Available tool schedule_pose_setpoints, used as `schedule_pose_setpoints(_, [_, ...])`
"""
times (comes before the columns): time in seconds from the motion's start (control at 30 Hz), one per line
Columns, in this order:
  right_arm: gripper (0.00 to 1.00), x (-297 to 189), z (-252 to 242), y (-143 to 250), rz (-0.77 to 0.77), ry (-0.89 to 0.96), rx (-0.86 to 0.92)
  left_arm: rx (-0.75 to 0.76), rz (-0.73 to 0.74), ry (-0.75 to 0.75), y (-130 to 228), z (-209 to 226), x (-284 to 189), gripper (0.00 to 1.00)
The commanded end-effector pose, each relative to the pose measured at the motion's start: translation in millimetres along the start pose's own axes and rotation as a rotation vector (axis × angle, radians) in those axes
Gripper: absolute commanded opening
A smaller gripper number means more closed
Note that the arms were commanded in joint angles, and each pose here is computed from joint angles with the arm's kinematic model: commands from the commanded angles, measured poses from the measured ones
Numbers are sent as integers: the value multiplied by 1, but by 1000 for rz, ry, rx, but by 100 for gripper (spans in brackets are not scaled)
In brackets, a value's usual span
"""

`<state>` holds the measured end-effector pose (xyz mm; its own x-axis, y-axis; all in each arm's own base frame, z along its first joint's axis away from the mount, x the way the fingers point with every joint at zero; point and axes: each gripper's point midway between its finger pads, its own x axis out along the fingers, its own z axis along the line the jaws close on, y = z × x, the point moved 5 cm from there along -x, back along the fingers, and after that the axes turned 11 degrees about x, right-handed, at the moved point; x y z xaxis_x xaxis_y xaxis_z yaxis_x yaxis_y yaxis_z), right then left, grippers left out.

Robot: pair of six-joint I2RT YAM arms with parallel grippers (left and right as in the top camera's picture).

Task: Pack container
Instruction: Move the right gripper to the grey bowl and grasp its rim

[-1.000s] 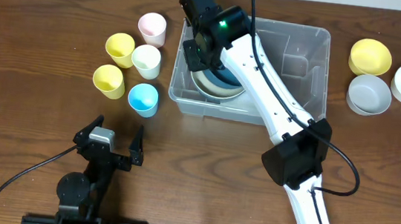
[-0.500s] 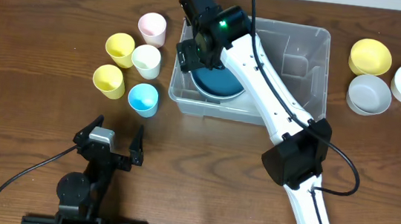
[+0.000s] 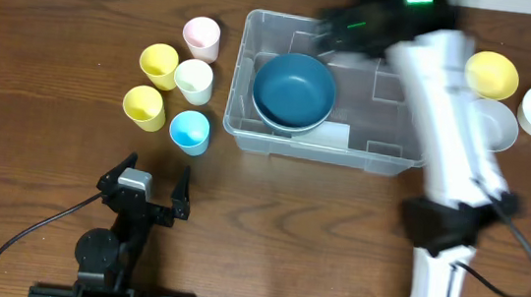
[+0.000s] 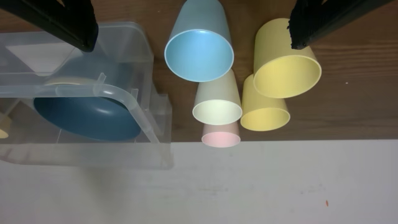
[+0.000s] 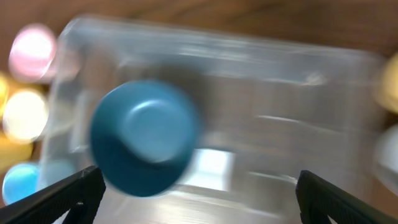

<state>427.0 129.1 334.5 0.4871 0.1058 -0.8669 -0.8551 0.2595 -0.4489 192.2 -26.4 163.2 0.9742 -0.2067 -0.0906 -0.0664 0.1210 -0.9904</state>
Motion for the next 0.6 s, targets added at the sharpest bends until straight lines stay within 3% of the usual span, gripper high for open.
schedule_pose_setpoints(0.0, [99,-54,-72,-22,-100,76,179,-2,39,0,14,0,2,98])
schedule_pose_setpoints(0.13, [99,-54,-143,-21,-13,182,279,-2,39,0,14,0,2,98])
schedule_pose_setpoints(0.33, [99,-10,-225,-3,167,262,600,-2,39,0,14,0,2,98])
schedule_pose_setpoints(0.57, [99,37,-297,29,281,356,784,-2,39,0,14,0,2,98])
